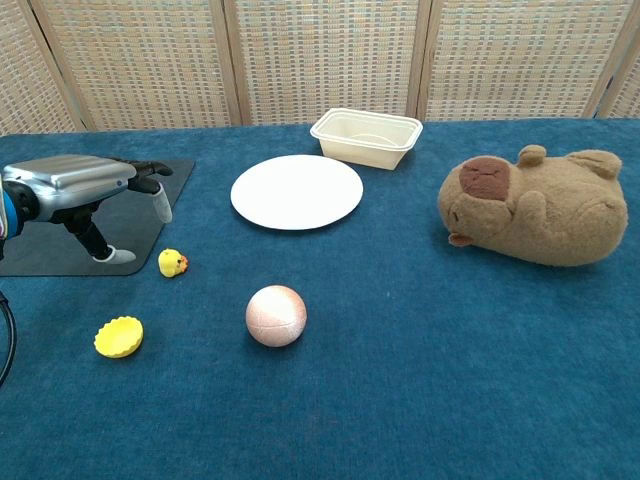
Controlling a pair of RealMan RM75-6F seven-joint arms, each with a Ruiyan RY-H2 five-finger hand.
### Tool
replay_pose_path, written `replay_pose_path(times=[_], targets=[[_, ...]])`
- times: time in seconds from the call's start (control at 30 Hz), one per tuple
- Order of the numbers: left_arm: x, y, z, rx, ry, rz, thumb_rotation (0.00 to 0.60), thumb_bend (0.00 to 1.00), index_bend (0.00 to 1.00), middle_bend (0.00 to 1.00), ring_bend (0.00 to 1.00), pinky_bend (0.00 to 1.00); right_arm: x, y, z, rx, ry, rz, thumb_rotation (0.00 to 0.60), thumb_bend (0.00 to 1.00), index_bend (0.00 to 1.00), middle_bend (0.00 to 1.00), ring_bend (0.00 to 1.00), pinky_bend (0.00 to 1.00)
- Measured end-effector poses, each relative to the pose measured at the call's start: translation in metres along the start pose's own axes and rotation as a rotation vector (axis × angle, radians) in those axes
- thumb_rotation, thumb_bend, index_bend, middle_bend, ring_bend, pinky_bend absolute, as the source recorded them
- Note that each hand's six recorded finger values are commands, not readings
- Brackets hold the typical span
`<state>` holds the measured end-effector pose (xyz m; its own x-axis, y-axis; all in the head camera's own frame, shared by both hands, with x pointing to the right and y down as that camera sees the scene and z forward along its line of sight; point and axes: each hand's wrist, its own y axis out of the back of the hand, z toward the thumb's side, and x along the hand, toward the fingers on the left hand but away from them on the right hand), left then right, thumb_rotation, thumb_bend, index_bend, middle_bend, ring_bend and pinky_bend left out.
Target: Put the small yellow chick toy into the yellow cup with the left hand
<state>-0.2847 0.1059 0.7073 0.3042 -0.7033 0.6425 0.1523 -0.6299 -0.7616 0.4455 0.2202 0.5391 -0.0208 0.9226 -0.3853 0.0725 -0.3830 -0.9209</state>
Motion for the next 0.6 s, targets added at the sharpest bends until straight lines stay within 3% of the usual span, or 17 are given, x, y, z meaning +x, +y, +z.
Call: replay_pose_path(times=[0.47, 0.6], targets=[[0.025, -0.026, 0.016, -0.051, -0.010, -0.049, 0.600, 0.29, 0.39, 0.00, 0.00, 0.00, -0.003, -0.001, -0.004, -0.009, -0.016, 0.009, 0.600, 0.00, 0.04, 0.00, 0.00, 0.00], [0.028, -0.029, 0.019, -0.049, -0.010, -0.053, 0.600, 0.30, 0.45, 0.00, 0.00, 0.00, -0.004, -0.001, -0.005, -0.013, -0.019, 0.010, 0.600, 0.00, 0.04, 0.00, 0.00, 0.00]])
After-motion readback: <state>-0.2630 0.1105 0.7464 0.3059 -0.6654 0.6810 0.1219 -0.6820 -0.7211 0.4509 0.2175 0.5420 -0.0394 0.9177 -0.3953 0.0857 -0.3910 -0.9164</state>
